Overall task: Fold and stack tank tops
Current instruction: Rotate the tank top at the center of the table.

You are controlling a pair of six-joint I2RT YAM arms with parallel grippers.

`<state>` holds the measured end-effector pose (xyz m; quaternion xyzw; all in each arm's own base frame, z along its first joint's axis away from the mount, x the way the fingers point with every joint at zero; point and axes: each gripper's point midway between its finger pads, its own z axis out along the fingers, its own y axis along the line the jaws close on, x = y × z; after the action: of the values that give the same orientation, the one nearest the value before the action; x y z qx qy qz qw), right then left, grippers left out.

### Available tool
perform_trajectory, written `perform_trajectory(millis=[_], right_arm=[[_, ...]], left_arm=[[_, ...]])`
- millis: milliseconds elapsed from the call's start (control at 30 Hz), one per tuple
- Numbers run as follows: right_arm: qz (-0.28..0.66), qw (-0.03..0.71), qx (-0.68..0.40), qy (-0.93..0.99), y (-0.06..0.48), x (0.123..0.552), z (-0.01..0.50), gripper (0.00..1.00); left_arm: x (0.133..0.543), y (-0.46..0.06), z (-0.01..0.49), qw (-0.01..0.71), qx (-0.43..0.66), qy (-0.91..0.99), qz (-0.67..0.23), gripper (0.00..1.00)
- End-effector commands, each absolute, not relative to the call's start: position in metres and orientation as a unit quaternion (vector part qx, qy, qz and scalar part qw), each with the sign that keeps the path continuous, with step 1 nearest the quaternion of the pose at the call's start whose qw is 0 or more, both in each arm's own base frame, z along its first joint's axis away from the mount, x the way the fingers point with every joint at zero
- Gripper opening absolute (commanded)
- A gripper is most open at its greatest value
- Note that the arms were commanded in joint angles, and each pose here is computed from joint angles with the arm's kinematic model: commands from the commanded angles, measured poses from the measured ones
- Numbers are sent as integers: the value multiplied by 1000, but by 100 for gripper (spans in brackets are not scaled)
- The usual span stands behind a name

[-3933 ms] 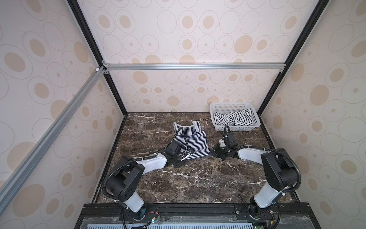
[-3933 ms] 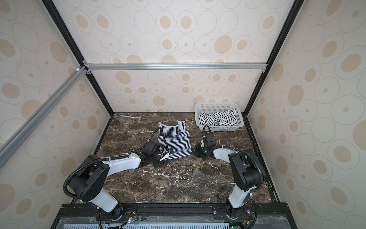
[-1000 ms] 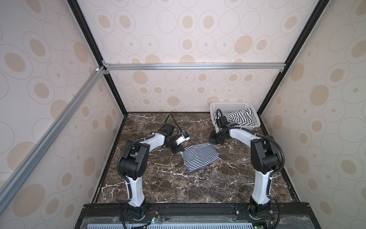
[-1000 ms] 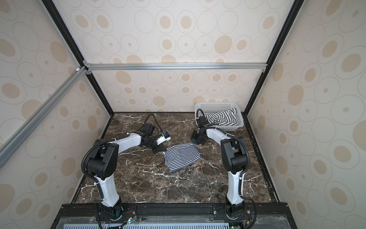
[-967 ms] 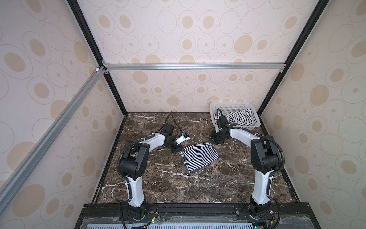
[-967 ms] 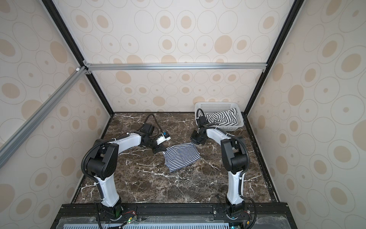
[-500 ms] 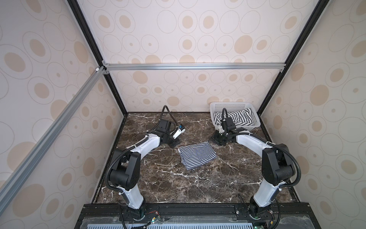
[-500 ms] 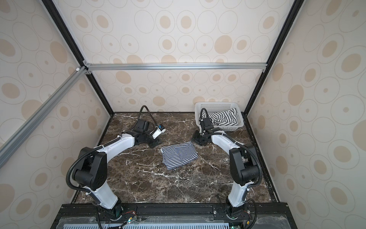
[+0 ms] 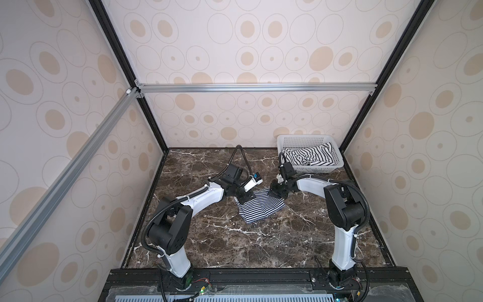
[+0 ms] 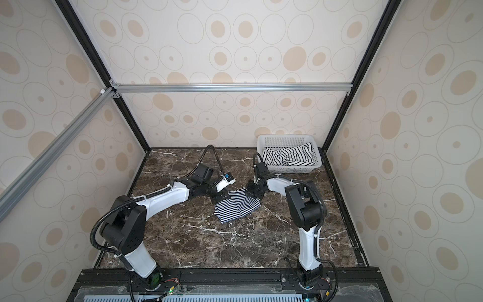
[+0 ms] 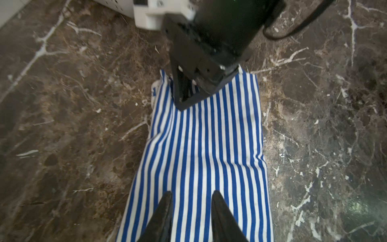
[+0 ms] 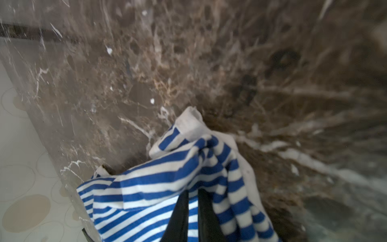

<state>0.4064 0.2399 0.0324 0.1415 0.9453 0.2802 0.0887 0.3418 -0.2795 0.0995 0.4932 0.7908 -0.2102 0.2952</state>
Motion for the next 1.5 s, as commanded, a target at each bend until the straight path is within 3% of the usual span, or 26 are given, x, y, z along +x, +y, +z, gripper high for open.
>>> perform_trajectory(millis=[0,167,500,733,933,1100,1233,1467], right_arm=[[281,93,146,944,245,416,33,13],[277,94,147,945,246,422,34,13],[260,91,157,949,243,432,26,15],[244,89,159,953,238,421,30,19],[254,96,139,952,258,391,60,25],[275,127,141,943,265,377,89,28],[299,140,131,935,278,362,106,29],[322,116,84,936,326,334,94,25]], left_arm=[[335,-270,76,270,502,797,-199,30],[326,-246,37,228,506,819,-149,28],[338,-208,16,230,490,839,-45,21],[368,-159,16,235,450,861,30,19],[402,-113,38,262,419,865,83,24],[414,-130,86,300,407,863,26,30],[401,-154,114,314,418,851,-48,33],[376,-148,90,298,429,851,-51,32]])
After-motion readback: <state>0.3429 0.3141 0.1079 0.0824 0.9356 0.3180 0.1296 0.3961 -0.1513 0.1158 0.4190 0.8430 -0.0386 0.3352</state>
